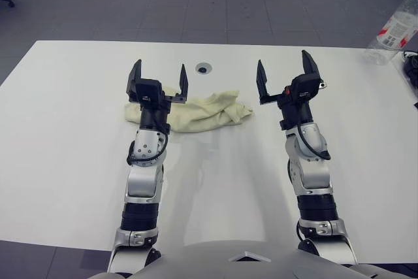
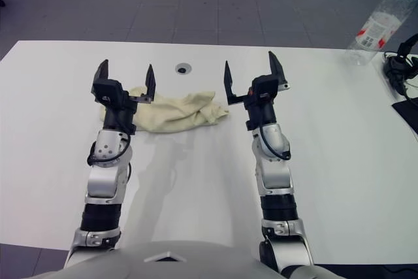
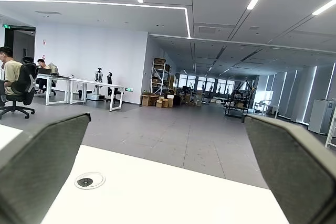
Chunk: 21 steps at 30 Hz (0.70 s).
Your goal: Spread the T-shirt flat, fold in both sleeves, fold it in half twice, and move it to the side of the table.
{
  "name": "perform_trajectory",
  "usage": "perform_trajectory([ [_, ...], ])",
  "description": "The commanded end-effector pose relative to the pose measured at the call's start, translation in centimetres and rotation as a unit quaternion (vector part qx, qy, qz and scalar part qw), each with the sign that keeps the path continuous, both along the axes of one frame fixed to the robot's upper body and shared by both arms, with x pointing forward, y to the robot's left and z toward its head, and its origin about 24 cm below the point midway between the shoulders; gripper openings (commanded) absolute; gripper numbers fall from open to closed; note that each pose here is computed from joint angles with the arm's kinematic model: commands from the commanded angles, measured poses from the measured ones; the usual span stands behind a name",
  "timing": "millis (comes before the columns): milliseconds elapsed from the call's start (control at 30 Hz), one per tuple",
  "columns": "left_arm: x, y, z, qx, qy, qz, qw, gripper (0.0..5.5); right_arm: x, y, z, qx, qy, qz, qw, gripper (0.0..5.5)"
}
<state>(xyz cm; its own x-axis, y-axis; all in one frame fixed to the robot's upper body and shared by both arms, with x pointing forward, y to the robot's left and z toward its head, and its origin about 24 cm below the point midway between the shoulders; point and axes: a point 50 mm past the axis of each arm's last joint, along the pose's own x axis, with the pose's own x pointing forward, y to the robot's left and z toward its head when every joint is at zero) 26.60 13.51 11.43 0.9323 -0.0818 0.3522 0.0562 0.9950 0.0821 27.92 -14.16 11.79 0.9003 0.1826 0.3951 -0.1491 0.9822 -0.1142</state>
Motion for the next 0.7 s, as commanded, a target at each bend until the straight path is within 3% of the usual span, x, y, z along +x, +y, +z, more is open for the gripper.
perform_trajectory([
  [33,0.21,-0.12,-0.30,0.004,0.013,0.000,1.000,5.36,-0.15,-0.18,-0.04,-0.007,0.003,-0.008,1.000,5.36],
  [700,0.57,0.17,-0.43,0.008,0.006,0.011,1.000,5.36,-0.25,0.25,0.10,-0.004,-0.005,0.005,1.000,5.36],
])
